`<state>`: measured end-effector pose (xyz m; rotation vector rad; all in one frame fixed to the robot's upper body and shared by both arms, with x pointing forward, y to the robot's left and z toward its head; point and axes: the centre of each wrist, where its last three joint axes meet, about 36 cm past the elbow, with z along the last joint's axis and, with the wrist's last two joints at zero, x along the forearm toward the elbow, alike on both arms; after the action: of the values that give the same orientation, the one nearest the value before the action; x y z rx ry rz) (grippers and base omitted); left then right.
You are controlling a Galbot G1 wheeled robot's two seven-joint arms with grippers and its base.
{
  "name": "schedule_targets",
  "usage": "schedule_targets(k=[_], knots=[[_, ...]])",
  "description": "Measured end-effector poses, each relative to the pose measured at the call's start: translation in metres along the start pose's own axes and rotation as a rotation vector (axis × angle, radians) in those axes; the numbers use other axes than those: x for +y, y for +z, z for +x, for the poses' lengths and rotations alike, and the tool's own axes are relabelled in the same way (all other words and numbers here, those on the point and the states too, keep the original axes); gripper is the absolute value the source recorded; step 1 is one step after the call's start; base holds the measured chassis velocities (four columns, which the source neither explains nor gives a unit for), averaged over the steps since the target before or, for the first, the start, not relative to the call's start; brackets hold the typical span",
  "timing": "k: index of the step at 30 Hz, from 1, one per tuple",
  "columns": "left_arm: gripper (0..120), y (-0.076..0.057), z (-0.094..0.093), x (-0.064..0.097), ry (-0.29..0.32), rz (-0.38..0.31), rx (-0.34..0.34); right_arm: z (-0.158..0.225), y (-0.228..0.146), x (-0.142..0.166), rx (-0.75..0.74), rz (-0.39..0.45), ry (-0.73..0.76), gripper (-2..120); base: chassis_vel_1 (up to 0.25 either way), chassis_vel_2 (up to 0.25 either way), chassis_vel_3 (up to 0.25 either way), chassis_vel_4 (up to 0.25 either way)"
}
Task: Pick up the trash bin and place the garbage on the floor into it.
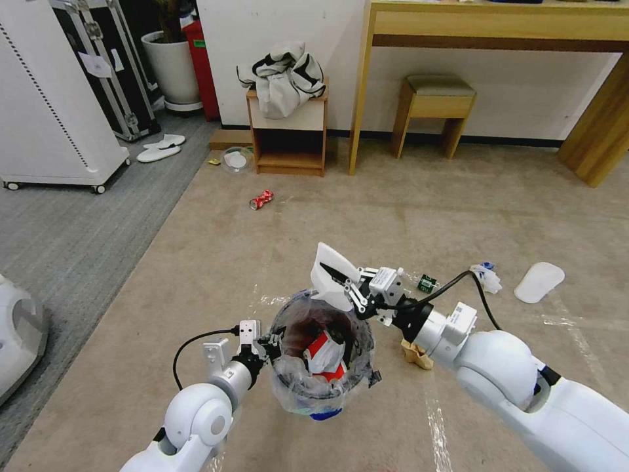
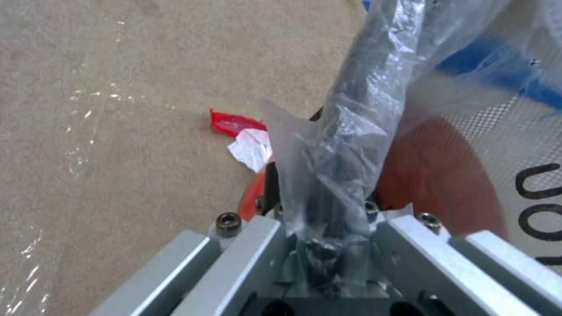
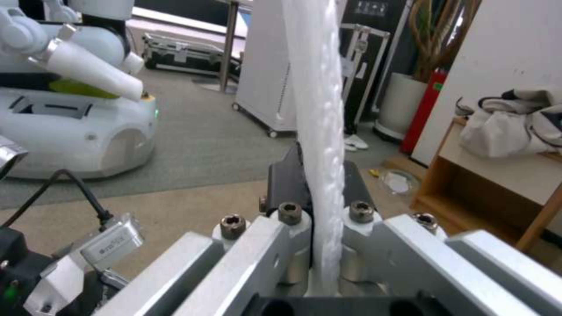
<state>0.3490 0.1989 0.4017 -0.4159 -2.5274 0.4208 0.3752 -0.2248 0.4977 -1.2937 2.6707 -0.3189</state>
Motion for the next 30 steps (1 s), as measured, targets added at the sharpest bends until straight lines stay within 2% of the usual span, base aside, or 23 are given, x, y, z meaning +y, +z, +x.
schedule_targets(k=[8,15,30], knots=[[1,-0.002,-0.002,-0.001,-0.005,0.003,-0.003,-0.005,0.008,0.014,0.012,-0.014,-0.032,0,0.0,0.0,0.0,0.0],[1,-0.003,0.006,-0.001,-0.007,0.016,-0.008,-0.008,0.025,0.02,0.037,-0.008,-0.045,0,0.0,0.0,0.0,0.0],[1,-0.007,0.011,0.002,-0.015,0.027,-0.021,-0.014,0.048,0.034,0.074,-0.015,-0.062,0,0.0,0.0,0.0,0.0]])
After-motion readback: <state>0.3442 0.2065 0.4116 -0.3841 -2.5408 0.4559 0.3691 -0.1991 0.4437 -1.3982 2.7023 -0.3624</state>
